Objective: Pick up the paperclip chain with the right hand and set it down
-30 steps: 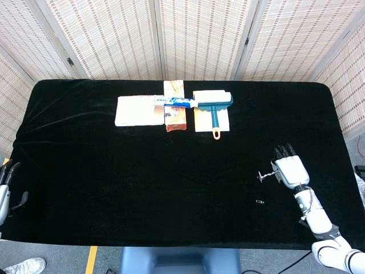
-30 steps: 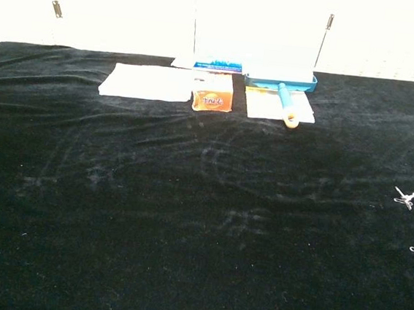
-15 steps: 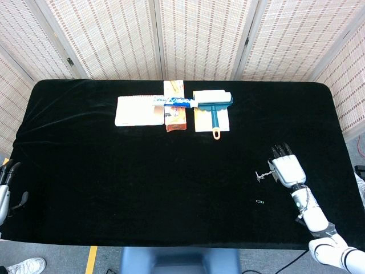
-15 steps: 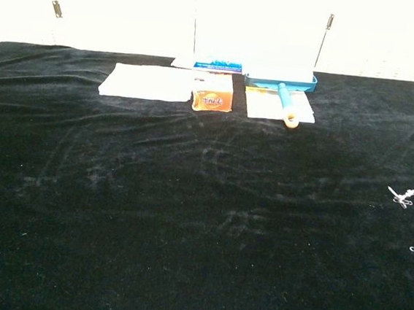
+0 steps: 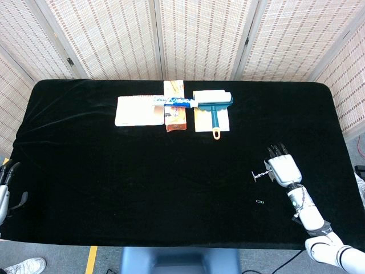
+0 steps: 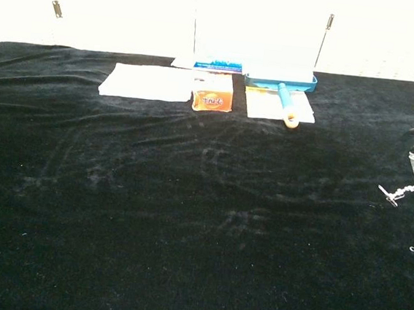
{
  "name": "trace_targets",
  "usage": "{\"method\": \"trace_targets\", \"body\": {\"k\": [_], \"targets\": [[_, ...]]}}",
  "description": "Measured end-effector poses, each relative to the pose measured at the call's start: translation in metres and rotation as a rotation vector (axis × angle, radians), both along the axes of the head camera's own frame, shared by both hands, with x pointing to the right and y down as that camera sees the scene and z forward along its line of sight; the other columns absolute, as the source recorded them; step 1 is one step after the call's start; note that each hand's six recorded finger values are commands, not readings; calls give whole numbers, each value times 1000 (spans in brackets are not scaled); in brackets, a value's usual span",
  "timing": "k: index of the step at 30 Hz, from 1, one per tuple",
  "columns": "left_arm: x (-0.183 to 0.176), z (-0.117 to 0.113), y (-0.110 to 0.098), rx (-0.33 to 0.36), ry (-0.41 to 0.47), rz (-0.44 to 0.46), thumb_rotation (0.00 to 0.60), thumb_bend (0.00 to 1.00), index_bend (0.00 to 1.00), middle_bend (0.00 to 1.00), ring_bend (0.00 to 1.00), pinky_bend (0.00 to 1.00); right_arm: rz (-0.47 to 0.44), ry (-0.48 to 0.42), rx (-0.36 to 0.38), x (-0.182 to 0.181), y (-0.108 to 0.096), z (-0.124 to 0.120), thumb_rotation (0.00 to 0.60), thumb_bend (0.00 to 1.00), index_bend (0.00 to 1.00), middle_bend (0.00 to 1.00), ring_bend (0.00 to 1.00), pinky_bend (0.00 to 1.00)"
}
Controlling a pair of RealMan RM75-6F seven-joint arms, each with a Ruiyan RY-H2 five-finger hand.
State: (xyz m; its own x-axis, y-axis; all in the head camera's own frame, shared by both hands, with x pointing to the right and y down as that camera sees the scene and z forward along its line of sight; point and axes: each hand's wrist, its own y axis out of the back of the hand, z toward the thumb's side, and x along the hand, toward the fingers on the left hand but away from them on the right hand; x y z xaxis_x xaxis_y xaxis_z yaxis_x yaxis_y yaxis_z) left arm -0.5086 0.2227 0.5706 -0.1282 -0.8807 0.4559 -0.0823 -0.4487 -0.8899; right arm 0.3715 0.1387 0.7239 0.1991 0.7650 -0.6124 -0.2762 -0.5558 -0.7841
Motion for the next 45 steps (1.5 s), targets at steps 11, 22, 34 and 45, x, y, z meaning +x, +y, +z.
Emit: {"method": "trace_targets", "body": {"k": [11, 22, 34, 45], "targets": [[1, 0, 0, -1, -2, 2, 600, 495, 0, 23, 4, 0, 23, -23, 33, 5, -4, -10, 600, 395, 939, 180, 90, 0], [1, 2, 0, -7, -5, 4, 600, 495, 0, 23, 4, 0, 73, -52, 90, 10, -22, -25, 600, 394, 939, 181, 90, 0], [1, 4, 0, -17, -6, 3, 600, 494, 0, 23, 4, 0, 136, -130, 111, -9, -49, -18, 600, 394, 939, 191, 95, 0], [-2, 1, 2, -9, 1, -4, 600, 494, 0, 23, 4, 0, 147, -229, 152, -42, -58, -12, 600, 394, 939, 198, 95, 0]]}}
